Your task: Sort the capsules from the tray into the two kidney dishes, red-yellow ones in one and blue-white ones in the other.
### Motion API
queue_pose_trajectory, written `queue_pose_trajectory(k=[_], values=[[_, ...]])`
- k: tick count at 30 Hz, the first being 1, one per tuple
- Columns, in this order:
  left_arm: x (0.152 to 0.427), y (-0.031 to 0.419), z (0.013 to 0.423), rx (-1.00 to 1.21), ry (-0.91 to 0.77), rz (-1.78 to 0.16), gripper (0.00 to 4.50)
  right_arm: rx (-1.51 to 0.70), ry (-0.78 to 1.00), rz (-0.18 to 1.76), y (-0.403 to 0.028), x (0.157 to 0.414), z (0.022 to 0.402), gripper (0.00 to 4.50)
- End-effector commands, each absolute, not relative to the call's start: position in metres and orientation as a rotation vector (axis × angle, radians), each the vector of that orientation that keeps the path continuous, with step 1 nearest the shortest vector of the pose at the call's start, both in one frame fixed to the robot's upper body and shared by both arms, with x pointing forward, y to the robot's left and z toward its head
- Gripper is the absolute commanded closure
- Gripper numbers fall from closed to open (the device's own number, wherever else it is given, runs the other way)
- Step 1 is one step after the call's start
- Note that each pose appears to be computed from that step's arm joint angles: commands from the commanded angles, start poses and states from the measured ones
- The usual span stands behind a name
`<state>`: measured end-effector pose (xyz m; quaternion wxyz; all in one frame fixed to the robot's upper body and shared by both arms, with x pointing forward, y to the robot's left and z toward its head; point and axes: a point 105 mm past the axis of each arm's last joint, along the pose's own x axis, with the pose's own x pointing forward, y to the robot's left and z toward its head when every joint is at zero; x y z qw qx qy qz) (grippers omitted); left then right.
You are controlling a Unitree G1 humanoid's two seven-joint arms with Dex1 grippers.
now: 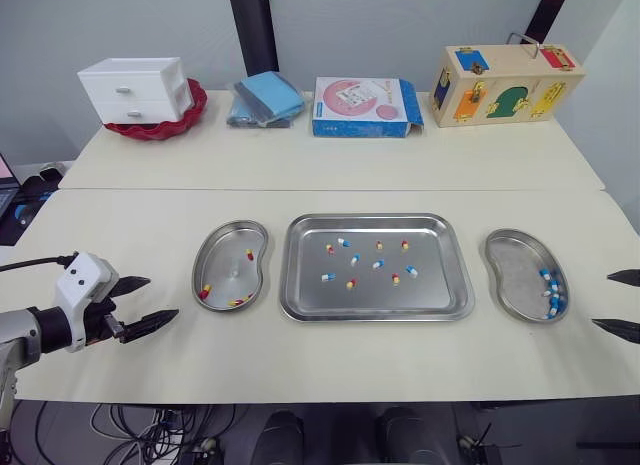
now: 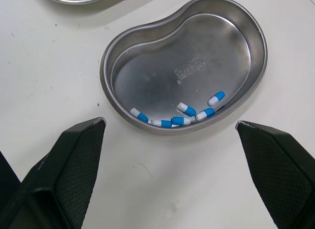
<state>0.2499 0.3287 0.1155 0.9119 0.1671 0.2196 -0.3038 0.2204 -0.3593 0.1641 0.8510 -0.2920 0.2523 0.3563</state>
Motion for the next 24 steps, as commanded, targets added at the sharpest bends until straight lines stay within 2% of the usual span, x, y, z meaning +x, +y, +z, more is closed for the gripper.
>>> queue_pose_trajectory(k=[1, 9, 20, 24], values=[[0.249, 0.326, 0.126, 0.373, 0.434, -0.635, 0.02, -0.641, 0.498, 0.746, -0.357, 0.223, 0.174, 0.0], [0.245, 0.333, 0.123, 0.334, 0.469, -0.596, 0.02, -0.647, 0.503, 0.74, -0.358, 0.223, 0.173, 0.0], [0.249, 0.331, 0.137, 0.286, 0.368, -0.62, 0.02, -0.632, 0.503, 0.729, -0.358, 0.225, 0.171, 0.0], [0.251, 0.336, 0.138, 0.314, 0.377, -0.598, 0.02, -0.612, 0.507, 0.715, -0.359, 0.226, 0.169, 0.0]])
